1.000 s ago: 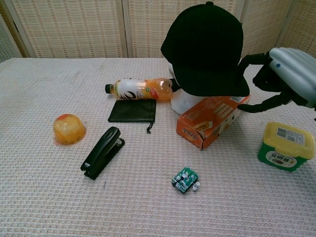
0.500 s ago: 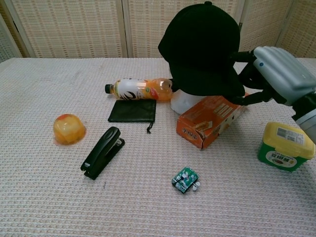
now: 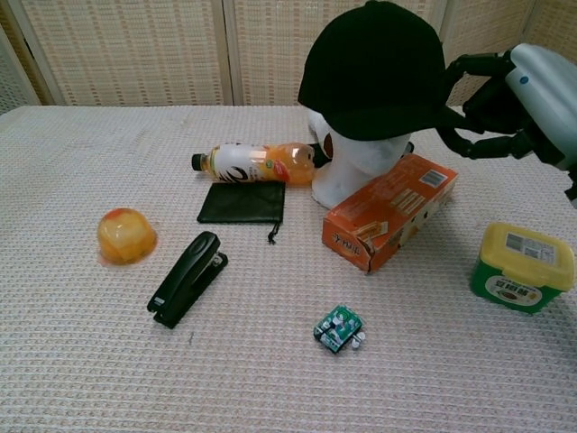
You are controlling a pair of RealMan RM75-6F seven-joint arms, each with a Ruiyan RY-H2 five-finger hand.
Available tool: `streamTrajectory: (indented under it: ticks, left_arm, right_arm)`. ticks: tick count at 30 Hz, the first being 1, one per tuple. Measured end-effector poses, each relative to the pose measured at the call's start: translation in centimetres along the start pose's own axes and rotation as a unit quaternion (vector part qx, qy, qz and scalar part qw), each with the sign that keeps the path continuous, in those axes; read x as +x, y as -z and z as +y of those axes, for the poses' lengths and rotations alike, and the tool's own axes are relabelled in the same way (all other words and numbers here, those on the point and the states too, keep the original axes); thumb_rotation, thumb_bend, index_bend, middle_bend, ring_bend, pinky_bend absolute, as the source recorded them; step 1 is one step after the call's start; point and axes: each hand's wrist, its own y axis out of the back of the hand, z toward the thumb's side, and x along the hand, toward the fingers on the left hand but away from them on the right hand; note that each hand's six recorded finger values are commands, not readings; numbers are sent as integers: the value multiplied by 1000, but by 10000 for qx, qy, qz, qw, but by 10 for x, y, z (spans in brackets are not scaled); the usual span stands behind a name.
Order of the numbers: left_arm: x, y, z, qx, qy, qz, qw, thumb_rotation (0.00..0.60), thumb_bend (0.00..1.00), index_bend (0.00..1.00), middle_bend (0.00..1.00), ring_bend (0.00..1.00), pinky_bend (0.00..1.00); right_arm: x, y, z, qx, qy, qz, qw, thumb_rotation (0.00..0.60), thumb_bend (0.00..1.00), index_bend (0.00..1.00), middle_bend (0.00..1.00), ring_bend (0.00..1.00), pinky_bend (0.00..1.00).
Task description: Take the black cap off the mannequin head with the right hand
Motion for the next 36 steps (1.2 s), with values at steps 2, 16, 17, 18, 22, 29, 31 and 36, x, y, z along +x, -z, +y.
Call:
streamTrajectory:
  ticks: [2,16,17,18,22,29,31,36]
  left_arm:
    - [0,-1,0,4,15,-9,10000,600,128,227,206,192,161]
    - [3,-6,0,45,28,-85,10000,600,128,228,205,193,161]
    - [3,-6,0,43,36,-80,10000,600,128,228,205,192,161]
    - [3,-6,0,42,45,-76,10000,600,128,228,205,193,161]
    - [3,-7,-1,69,70,-81,9999,600,127,228,205,192,161]
    - [5,-10,-1,108,89,-122,9998,600,128,227,205,192,161]
    - [5,-11,-2,122,103,-126,9998,600,127,227,205,192,161]
    - [5,-12,-2,154,134,-126,9997,600,127,227,205,191,161]
  right_arm:
    - [-2,2,5,-76,123,-108,9998,600,956,808,1000,1000,1000]
    - [-44,14,30,-551,662,-678,9940,600,974,816,1000,1000,1000]
    - [-48,15,32,-525,682,-680,9940,600,973,816,1000,1000,1000]
    - [-51,16,34,-496,705,-680,9940,600,973,816,1000,1000,1000]
    - [-69,21,43,-378,798,-714,9935,600,975,817,1000,1000,1000]
    - [-91,36,52,-92,824,-815,9932,600,979,818,1000,1000,1000]
    - [-96,42,53,15,796,-846,9932,600,980,818,1000,1000,1000]
    - [-103,56,57,280,733,-899,9929,600,983,819,1000,1000,1000]
